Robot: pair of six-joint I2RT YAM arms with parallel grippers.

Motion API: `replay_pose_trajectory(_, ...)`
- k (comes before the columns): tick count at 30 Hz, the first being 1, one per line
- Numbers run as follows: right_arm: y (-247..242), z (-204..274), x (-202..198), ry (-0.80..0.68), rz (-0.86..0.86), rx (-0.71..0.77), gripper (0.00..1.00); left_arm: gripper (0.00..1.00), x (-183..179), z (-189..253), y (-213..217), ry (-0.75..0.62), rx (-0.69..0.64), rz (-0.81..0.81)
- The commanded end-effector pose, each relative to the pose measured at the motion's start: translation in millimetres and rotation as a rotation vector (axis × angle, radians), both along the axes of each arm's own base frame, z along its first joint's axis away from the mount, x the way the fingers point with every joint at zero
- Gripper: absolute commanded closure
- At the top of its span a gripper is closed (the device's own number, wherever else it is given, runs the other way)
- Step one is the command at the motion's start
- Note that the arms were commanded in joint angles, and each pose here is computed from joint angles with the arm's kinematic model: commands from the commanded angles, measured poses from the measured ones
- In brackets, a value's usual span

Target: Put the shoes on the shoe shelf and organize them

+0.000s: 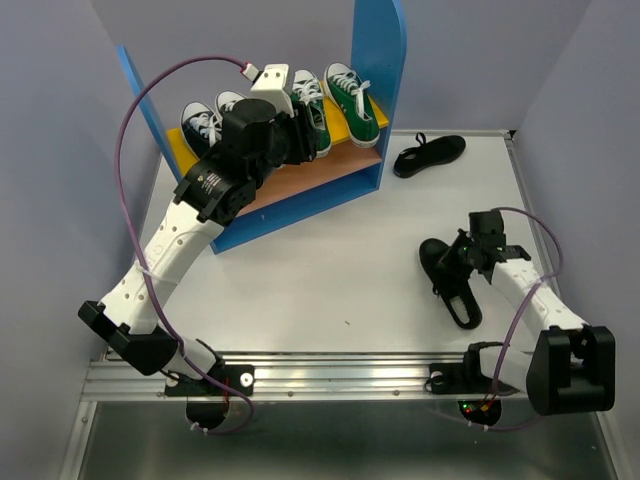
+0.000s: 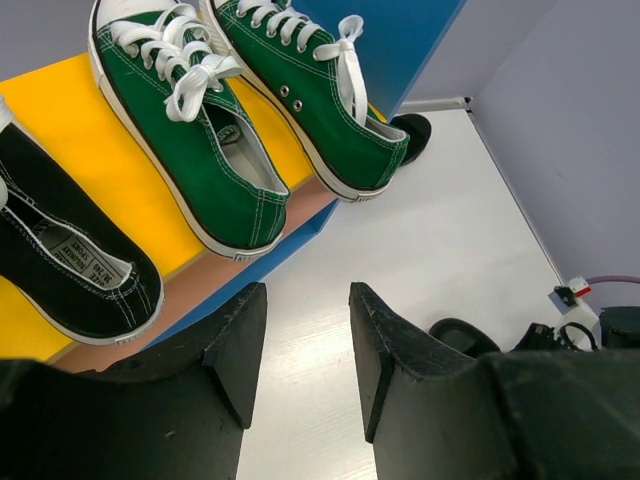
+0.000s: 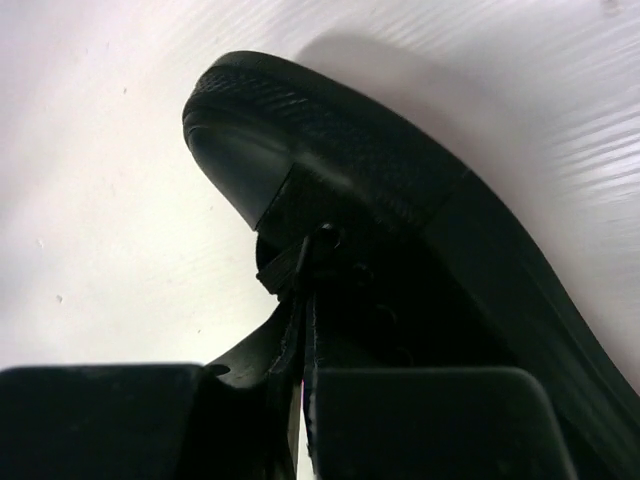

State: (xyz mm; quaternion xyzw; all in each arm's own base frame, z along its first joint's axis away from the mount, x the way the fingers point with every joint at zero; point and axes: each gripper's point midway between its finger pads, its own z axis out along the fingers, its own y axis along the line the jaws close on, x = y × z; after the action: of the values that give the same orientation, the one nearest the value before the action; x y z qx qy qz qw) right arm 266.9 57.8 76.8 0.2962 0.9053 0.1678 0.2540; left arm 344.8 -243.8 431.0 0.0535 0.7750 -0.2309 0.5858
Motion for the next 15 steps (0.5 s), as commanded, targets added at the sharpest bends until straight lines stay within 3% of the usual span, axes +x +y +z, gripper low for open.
replay_pose_trajectory(1, 42, 15, 18, -0.065, 0.088, 0.102, 0.95, 0.5, 1, 10, -5, -0.03, -0.034, -0.014)
replay_pose_trajectory(4, 35, 18, 26, -0.066, 0.083, 0.05, 0.74, 0.5, 1, 9, -5, -0.027, -0.033, -0.012)
replay_pose_trajectory(5, 26, 22, 31, -0.079, 0.075, -0.01, 0.4, 0.5, 1, 8, -5, -0.025, -0.03, -0.011)
replay_pose_trajectory(8, 6, 23, 28, -0.056, 0.079, -0.132, 0.02, 0.5, 1, 6, -6, -0.02, -0.026, -0.014)
replay_pose_trajectory(11, -18, 33, 27, -0.035, 0.054, -0.271, 0.0, 0.5, 3, 4, -8, -0.015, -0.023, -0.018)
replay_pose_trajectory(15, -28, 35, 21, -0.001, 0.062, -0.33, 0.0, 0.5, 4, 3, -11, -0.012, -0.026, -0.029)
